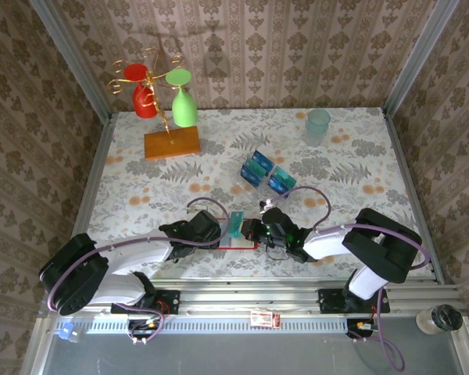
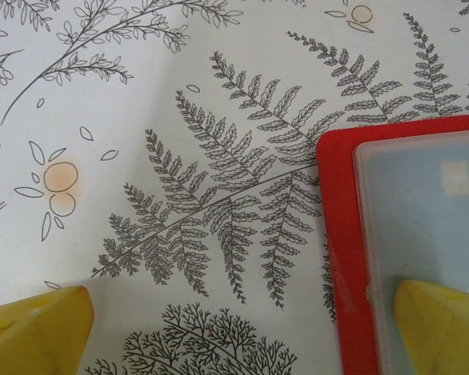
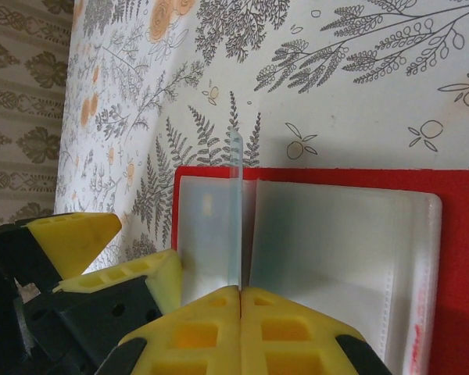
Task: Put the credit cards into the card holder
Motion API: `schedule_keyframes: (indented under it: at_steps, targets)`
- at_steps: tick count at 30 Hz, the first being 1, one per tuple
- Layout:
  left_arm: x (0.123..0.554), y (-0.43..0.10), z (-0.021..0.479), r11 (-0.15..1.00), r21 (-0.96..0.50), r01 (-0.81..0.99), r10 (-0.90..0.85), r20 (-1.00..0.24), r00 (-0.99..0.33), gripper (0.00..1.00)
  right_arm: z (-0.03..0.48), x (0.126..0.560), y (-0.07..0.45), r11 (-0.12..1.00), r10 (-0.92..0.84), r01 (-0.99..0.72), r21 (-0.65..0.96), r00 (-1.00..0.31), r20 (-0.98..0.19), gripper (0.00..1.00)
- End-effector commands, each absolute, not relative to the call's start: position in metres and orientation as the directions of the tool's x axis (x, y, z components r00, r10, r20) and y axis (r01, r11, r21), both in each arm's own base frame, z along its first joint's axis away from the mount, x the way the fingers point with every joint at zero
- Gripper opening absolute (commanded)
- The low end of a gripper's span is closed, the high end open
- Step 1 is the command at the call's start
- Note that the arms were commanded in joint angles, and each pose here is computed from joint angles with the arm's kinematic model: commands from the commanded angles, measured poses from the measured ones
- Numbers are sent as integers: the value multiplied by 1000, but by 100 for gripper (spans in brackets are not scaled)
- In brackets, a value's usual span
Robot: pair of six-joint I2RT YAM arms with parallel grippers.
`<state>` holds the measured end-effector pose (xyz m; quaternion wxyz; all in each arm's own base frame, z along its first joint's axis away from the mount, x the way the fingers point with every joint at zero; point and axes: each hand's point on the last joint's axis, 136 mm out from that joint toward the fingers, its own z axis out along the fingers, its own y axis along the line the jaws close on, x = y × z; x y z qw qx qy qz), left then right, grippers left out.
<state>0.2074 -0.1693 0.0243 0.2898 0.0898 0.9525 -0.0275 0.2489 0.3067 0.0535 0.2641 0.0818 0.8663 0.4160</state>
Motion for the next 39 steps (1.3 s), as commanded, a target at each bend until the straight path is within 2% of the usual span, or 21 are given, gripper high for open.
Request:
schedule_keyframes:
  at_steps: [1,39]
  targets:
    - [196,-156,9,983,44,180,177,-510,-842,100,46,253,298,652,397,-49,757,-828,-396,0]
    - [197,-163,8,981,40,189,183,-507,-842,100,12,221,295,670,315,-9,742,-902,-295,0]
